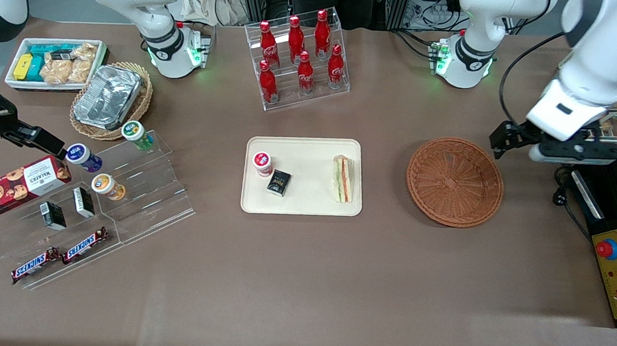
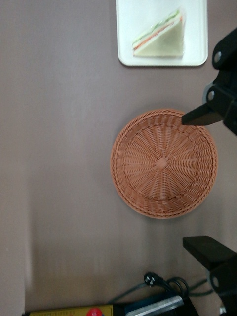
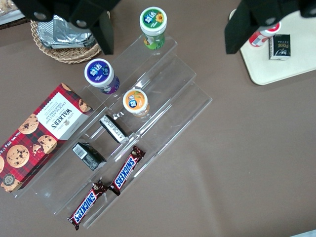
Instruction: Place sandwich from basket to tray
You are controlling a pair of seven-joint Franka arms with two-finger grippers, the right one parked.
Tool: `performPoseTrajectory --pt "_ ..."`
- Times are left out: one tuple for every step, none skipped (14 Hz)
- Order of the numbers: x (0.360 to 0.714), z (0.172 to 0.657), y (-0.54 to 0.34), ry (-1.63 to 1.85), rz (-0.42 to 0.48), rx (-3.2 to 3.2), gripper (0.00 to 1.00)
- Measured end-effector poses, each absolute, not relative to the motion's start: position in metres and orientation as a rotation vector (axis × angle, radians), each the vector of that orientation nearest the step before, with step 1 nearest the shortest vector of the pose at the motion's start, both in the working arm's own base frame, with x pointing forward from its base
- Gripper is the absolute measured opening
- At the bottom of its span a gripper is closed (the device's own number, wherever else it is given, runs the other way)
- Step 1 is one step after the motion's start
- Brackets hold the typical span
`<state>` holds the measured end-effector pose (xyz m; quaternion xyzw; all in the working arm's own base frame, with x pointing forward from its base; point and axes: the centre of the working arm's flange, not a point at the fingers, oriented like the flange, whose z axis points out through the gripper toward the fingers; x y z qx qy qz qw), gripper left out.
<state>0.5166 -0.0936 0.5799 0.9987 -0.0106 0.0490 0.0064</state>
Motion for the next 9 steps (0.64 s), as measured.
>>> performPoseTrajectory --pt "0.517 0.582 -0.087 -0.038 0.152 3.101 1.0" --pt "0.518 0.584 -0.082 -0.041 0.153 3.089 1.0" --pt "0.519 0.586 -0.081 -0.045 0.15 3.086 1.0" --pt "0.519 0.586 -0.082 -0.049 0.144 3.086 1.0" --pt "0.522 0.585 -0.083 -0.052 0.14 3.085 1.0" --pt "0.526 0.585 -0.084 -0.054 0.14 3.084 1.0" --pt "0.531 0.586 -0.085 -0.056 0.138 3.082 1.0" --pt "0.536 0.587 -0.086 -0.057 0.133 3.081 1.0" --pt "0.54 0.588 -0.086 -0.059 0.128 3.081 1.0"
